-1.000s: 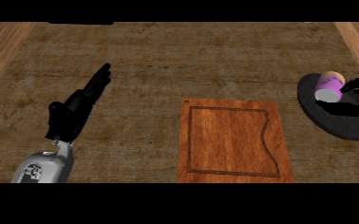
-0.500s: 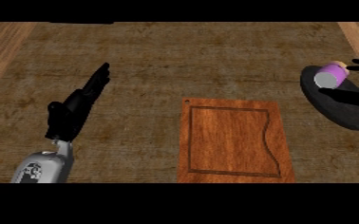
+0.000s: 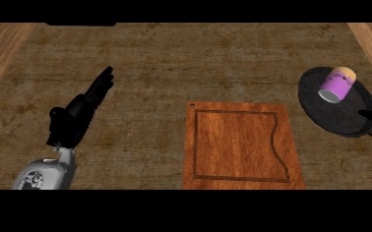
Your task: Pick the can from the cutting board and place it in the pan
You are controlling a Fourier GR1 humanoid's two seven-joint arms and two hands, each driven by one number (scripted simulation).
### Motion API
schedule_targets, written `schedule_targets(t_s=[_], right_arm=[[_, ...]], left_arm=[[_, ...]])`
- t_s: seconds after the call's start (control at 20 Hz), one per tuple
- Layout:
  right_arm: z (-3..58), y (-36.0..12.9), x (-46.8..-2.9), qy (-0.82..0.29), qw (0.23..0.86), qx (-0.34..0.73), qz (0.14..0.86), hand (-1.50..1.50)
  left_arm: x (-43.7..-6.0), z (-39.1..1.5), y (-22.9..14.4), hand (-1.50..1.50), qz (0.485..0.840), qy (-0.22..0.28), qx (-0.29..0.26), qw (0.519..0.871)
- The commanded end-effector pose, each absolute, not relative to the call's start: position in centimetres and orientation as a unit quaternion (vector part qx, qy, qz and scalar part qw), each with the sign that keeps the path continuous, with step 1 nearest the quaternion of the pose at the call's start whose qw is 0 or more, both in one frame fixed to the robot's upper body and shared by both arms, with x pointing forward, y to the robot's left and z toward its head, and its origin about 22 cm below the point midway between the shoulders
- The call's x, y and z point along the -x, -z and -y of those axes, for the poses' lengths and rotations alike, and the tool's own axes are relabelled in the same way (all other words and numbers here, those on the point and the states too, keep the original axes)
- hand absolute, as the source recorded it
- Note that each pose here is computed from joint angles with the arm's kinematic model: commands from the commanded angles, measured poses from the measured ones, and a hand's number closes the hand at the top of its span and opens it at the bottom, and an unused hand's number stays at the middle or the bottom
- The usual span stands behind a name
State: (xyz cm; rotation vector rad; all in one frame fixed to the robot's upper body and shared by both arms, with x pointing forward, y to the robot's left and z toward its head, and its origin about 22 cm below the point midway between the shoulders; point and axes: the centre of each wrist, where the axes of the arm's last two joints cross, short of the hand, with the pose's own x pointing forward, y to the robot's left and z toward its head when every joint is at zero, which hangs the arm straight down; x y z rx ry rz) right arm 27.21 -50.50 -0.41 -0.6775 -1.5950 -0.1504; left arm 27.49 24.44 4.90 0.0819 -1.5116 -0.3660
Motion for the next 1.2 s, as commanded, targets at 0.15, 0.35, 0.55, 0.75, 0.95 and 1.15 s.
schedule_targets(t_s=[0.15,0.35,0.55,0.75,0.95,1.15], right_arm=[[54.0,1.0,-22.0,0.066,0.593,0.259,0.759,-1.50],[53.4,4.6,-18.3,0.058,0.600,0.265,0.753,-1.50],[52.9,6.2,-16.2,0.067,0.590,0.240,0.768,-1.50],[52.9,6.7,-14.9,0.060,0.586,0.244,0.771,-1.50],[53.5,6.8,-12.3,0.054,0.588,0.240,0.771,-1.50],[51.8,9.0,-10.3,0.064,0.585,0.262,0.765,-1.50]], left_arm=[[-27.4,-26.3,-4.5,0.00,0.681,0.159,-0.034,0.714],[-26.7,-25.0,-5.8,0.00,0.680,0.155,-0.043,0.716],[-28.1,-23.9,-4.6,0.00,0.679,0.161,-0.047,0.715],[-27.5,-23.9,-4.6,0.00,0.679,0.157,-0.047,0.715],[-27.4,-25.9,-5.7,0.00,0.678,0.161,-0.044,0.716],[-25.9,-24.8,-5.0,0.00,0.675,0.156,-0.050,0.719]])
